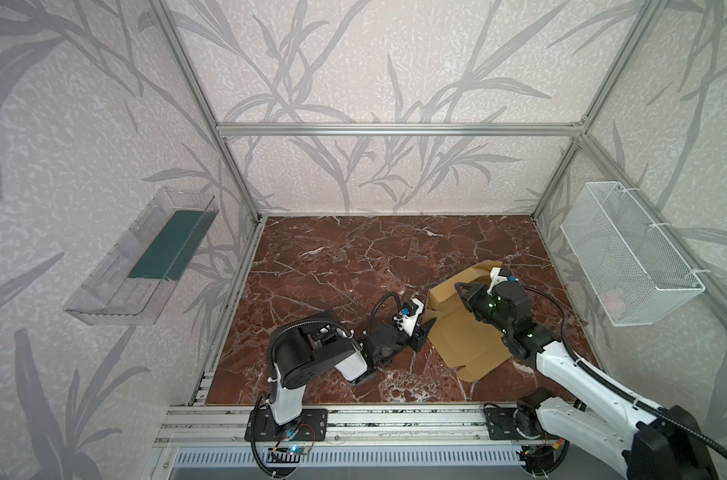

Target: Fold the paper box

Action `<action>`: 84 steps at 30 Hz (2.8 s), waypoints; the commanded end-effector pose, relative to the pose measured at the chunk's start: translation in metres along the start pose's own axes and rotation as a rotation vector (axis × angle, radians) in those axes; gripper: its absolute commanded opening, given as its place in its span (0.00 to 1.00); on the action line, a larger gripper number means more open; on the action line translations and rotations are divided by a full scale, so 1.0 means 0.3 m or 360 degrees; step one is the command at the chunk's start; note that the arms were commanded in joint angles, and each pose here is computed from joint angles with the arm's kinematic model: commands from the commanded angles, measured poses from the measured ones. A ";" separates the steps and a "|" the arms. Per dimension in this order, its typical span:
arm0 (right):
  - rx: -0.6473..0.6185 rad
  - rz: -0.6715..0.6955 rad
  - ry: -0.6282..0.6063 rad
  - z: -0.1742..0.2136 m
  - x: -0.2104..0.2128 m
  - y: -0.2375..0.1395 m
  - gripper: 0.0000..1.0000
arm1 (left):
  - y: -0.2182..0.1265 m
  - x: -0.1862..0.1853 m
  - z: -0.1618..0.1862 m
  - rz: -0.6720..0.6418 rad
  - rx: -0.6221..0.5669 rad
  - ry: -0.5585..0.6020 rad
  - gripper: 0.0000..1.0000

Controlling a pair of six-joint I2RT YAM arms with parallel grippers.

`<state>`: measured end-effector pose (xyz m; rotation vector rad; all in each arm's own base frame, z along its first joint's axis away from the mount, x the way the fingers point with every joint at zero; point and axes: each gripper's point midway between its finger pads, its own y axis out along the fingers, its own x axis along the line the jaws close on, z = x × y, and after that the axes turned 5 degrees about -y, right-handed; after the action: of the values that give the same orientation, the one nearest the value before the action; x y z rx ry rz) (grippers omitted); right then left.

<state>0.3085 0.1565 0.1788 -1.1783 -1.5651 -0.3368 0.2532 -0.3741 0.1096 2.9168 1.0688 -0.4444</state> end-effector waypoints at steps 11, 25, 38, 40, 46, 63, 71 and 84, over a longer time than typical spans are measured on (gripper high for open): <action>-0.0066 -0.0011 -0.0020 0.019 -0.014 -0.023 0.00 | 0.020 -0.008 -0.042 -0.0038 -0.0095 -0.0152 0.44; -0.0104 0.0089 -0.0004 0.063 -0.043 -0.066 0.00 | 0.013 -0.009 -0.066 -0.0202 -0.0181 -0.0163 0.44; -0.0121 0.0150 0.0017 0.095 -0.076 -0.053 0.00 | 0.003 -0.012 -0.044 -0.0290 -0.0196 -0.0201 0.43; -0.0123 0.0149 0.0026 0.105 -0.081 -0.053 0.00 | 0.001 -0.011 -0.042 -0.0302 -0.0198 -0.0200 0.43; -0.0162 0.0155 0.0054 0.123 -0.091 -0.059 0.00 | -0.002 -0.007 -0.045 -0.0337 -0.0211 -0.0185 0.42; -0.0180 0.0161 0.0099 0.154 -0.074 -0.080 0.00 | 0.006 -0.022 -0.019 -0.0438 -0.0210 -0.0028 0.36; -0.0184 0.0156 0.0101 0.152 -0.069 -0.088 0.00 | 0.020 -0.044 -0.042 -0.0491 -0.0250 0.0060 0.33; -0.0167 0.0139 0.0111 0.164 -0.063 -0.086 0.00 | 0.012 -0.048 -0.080 -0.0581 -0.0312 0.0060 0.26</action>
<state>0.2655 0.1652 0.1657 -1.3089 -1.4399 -0.4749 0.2492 -0.3785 0.1150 2.6527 1.5847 -0.2563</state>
